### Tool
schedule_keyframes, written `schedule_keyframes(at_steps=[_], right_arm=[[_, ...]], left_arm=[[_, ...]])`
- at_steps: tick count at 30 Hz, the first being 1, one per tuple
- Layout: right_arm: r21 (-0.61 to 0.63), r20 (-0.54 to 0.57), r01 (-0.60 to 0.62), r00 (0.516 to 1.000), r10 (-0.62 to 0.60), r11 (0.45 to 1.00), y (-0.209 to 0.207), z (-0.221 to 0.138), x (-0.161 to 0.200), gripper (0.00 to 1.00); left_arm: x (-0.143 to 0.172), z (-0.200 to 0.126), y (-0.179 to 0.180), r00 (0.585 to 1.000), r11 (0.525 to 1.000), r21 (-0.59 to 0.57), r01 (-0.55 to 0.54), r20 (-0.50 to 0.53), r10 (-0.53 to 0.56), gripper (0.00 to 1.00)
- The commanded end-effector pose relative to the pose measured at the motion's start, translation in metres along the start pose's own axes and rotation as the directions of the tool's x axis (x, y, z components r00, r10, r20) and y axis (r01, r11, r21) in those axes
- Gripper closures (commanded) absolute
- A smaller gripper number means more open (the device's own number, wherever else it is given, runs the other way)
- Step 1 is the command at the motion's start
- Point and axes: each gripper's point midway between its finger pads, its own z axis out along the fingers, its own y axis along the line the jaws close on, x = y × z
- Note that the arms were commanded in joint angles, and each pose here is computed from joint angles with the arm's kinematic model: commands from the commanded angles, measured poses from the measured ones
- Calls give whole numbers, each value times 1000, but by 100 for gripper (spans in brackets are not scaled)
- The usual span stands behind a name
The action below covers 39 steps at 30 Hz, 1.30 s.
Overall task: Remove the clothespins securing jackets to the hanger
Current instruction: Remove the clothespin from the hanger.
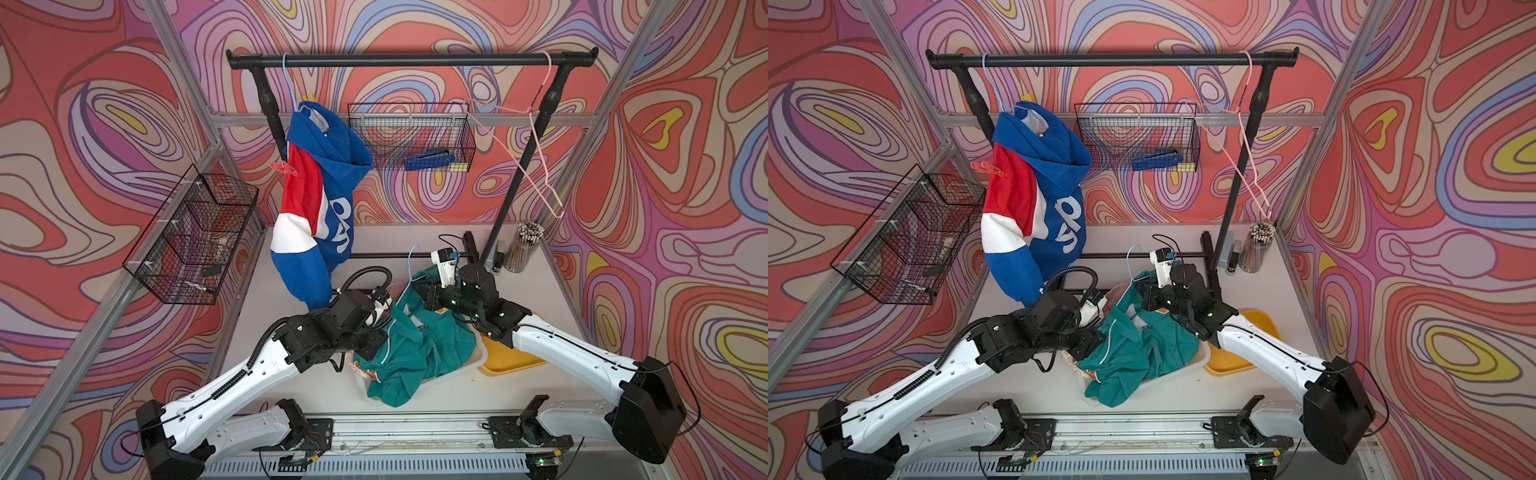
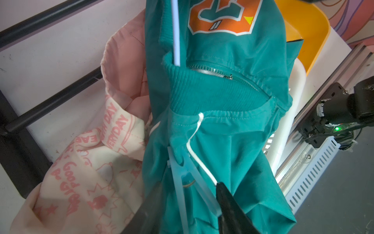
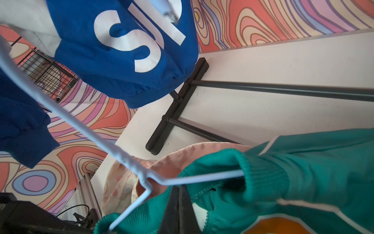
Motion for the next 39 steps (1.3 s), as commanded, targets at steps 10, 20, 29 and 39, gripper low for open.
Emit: schedule_keyframes(at_steps=[10, 20, 29, 39], right_arm=[[-12, 17, 3, 1000, -2, 1000, 7, -3, -9, 100], [-10, 19, 4, 1000, -4, 1000, 7, -4, -9, 100], [22, 38, 31, 999, -32, 999, 7, -18, -16, 100], [86, 67, 239, 967, -245, 967, 29, -68, -33, 41]], left_arm=[[-8, -8, 0, 1000, 999, -26, 23, 8, -23, 79], [-9, -22, -2, 994, 994, -24, 105, -18, -106, 100], [-18, -49, 2, 990, 989, -48, 139, 10, -139, 100], [-34, -76, -10, 994, 993, 41, 106, 21, -107, 100]])
